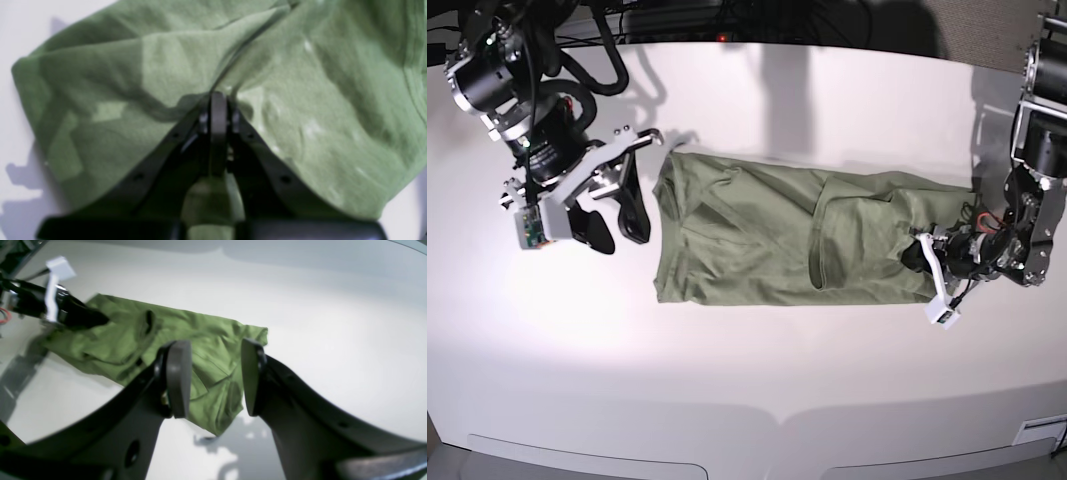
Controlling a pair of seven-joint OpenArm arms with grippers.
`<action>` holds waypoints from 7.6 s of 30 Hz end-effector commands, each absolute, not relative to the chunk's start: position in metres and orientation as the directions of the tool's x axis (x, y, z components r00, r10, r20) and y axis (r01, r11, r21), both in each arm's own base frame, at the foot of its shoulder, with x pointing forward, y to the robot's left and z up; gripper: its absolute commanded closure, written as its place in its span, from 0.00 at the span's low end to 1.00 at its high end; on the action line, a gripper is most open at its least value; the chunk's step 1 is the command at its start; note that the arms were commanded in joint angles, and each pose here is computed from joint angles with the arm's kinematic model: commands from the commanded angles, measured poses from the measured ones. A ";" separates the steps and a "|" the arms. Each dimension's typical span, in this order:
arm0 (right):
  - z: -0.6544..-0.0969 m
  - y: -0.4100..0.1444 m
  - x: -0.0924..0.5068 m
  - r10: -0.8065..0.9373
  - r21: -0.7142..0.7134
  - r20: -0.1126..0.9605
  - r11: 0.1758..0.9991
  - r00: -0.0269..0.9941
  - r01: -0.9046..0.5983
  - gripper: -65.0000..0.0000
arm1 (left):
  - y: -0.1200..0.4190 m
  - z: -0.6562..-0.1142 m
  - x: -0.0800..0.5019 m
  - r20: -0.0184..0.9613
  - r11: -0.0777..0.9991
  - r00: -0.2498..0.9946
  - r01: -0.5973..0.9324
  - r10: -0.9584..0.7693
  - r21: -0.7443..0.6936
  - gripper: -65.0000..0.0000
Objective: Fold the T-shirt properly
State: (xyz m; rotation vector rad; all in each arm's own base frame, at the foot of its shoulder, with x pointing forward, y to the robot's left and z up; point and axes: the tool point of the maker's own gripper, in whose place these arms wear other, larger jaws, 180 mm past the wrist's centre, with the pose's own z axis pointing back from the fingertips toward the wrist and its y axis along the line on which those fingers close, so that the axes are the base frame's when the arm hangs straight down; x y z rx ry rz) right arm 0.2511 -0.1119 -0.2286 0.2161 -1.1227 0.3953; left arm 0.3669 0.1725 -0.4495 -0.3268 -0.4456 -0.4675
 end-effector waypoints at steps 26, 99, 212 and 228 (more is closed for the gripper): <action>-0.323 -0.149 0.337 -0.010 0.210 0.774 0.947 0.633 -0.241 0.32 | 0.112 -0.371 0.394 0.636 0.746 0.634 0.652 -0.440 -0.134 0.43; -0.284 0.016 0.363 0.007 0.520 0.754 0.603 0.656 -0.605 1.00 | 0.114 -0.304 0.473 0.556 0.858 0.669 0.480 -0.493 0.183 0.43; -0.281 0.123 0.351 0.199 0.351 0.838 0.516 0.508 -0.781 1.00 | 0.205 -0.427 0.348 0.356 0.882 0.821 0.471 -0.446 0.016 0.43; -0.263 0.174 0.315 0.196 0.357 0.876 0.352 0.441 -0.865 0.59 | 0.296 -0.352 0.389 0.334 0.855 0.793 0.423 -0.509 0.300 0.43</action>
